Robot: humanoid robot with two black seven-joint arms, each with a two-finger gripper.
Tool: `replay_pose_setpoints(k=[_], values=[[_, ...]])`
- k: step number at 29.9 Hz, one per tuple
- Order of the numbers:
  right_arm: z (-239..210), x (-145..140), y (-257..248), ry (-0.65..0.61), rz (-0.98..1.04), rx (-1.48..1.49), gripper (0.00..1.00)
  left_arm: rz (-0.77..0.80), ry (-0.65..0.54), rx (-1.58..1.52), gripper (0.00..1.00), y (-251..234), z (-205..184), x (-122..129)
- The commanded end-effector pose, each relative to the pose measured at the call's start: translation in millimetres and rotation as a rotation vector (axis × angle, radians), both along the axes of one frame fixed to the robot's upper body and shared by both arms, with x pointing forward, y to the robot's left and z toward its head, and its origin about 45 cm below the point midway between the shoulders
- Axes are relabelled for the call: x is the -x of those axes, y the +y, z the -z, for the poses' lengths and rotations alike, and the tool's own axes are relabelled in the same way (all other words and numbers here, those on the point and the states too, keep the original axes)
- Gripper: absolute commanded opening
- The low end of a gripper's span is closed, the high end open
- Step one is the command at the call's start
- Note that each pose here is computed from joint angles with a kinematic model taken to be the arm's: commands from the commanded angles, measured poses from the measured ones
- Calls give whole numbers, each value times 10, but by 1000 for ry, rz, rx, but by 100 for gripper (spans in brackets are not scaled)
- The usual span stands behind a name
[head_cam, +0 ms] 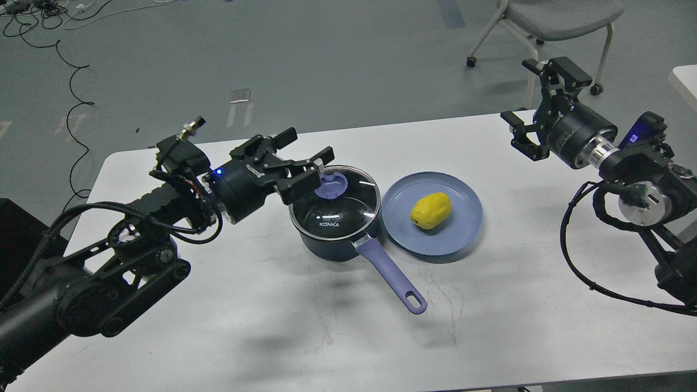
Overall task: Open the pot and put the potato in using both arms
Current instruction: 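Lower the left gripper onto the purple knob of the glass lid, then close the left gripper on the lid knob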
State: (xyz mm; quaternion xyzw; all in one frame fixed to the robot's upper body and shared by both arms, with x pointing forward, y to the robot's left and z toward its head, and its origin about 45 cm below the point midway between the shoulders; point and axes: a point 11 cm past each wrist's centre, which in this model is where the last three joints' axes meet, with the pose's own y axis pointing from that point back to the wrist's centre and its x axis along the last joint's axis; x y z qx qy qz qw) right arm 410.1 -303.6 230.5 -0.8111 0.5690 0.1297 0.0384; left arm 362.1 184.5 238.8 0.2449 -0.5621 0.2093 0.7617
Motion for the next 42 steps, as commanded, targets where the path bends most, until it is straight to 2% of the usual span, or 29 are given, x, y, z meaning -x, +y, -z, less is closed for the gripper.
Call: replay_pose_setpoints(k=[1,5,10,20,24,33,42], values=[[3,2,1,1,0,0,100,43,12,-53,98,-100,117,48],[41,23,-9,9,2,0,100,58,-42,-126,98,-184,161,-94],[31,20,-20,7,6,-2,100,92,-50,-132,98,-349,211,-82],[29,17,-32,7,10,-3,100,31,-16,-185,98,-209,463,-204],[33,16,-35,8,11,-3,100,4,-37,-186,98,-153,504,-263],[65,35,-44,15,13,-2,100,41,-68,-200,98,-175,611,-170],[71,38,-46,17,14,-2,100,48,-118,-229,98,-155,583,-218]])
